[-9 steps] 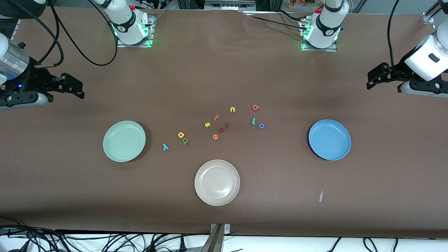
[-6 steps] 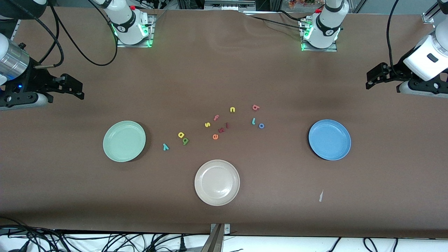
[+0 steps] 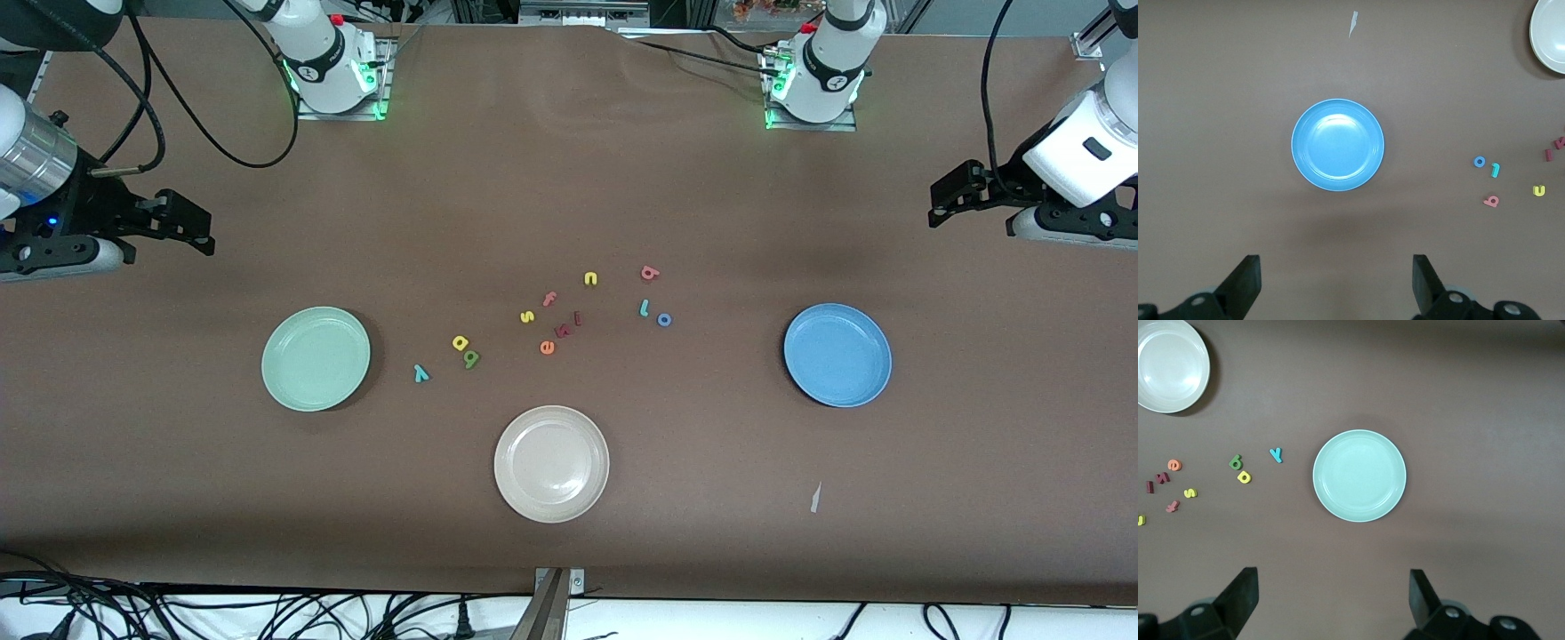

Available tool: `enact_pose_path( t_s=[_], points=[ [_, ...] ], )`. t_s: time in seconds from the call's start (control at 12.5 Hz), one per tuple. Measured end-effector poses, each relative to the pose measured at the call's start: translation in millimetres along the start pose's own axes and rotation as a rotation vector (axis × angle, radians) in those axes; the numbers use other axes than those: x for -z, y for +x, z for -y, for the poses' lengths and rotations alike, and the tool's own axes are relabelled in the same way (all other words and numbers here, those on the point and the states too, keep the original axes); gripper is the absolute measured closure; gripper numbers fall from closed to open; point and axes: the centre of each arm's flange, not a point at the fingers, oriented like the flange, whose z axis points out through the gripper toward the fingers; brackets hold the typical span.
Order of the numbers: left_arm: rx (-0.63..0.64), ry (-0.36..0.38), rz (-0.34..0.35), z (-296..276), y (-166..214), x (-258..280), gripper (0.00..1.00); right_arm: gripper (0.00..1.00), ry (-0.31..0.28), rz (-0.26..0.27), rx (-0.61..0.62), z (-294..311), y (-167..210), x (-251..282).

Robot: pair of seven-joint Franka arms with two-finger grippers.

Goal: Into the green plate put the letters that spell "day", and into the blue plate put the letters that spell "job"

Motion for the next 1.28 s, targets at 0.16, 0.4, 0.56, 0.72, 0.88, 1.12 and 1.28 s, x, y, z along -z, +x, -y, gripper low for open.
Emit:
enact_pose_path(
  t_s=[0.16, 0.4, 0.56, 0.72, 0.88, 1.12, 1.28],
  points=[
    [0.000, 0.000, 0.000, 0.0, 0.1, 0.0, 0.00, 0.00, -0.001, 0.000, -0.002, -1.2, 0.0, 0.0],
    [0.000, 0.000, 0.000, 0.0, 0.1, 0.0, 0.00, 0.00, -0.001, 0.000, -0.003, -2.0, 0.1, 0.1],
    [0.000, 0.000, 0.000, 0.0, 0.1, 0.0, 0.00, 0.00, -0.002, -0.001, -0.006, -3.7, 0.1, 0.1],
    [0.000, 0.000, 0.000, 0.0, 0.2, 0.0, 0.00, 0.00, -0.003, -0.001, -0.008, -4.6, 0.1, 0.1],
    [0.000, 0.000, 0.000, 0.0, 0.2, 0.0, 0.00, 0.00, -0.003, -0.001, -0.008, -5.1, 0.1, 0.1],
    [0.000, 0.000, 0.000, 0.0, 0.2, 0.0, 0.00, 0.00, -0.003, 0.000, -0.010, -5.9, 0.3, -0.4],
    [0.000, 0.000, 0.000, 0.0, 0.3, -0.1, 0.00, 0.00, -0.003, 0.000, -0.012, -6.9, 0.4, -0.5]
  ],
)
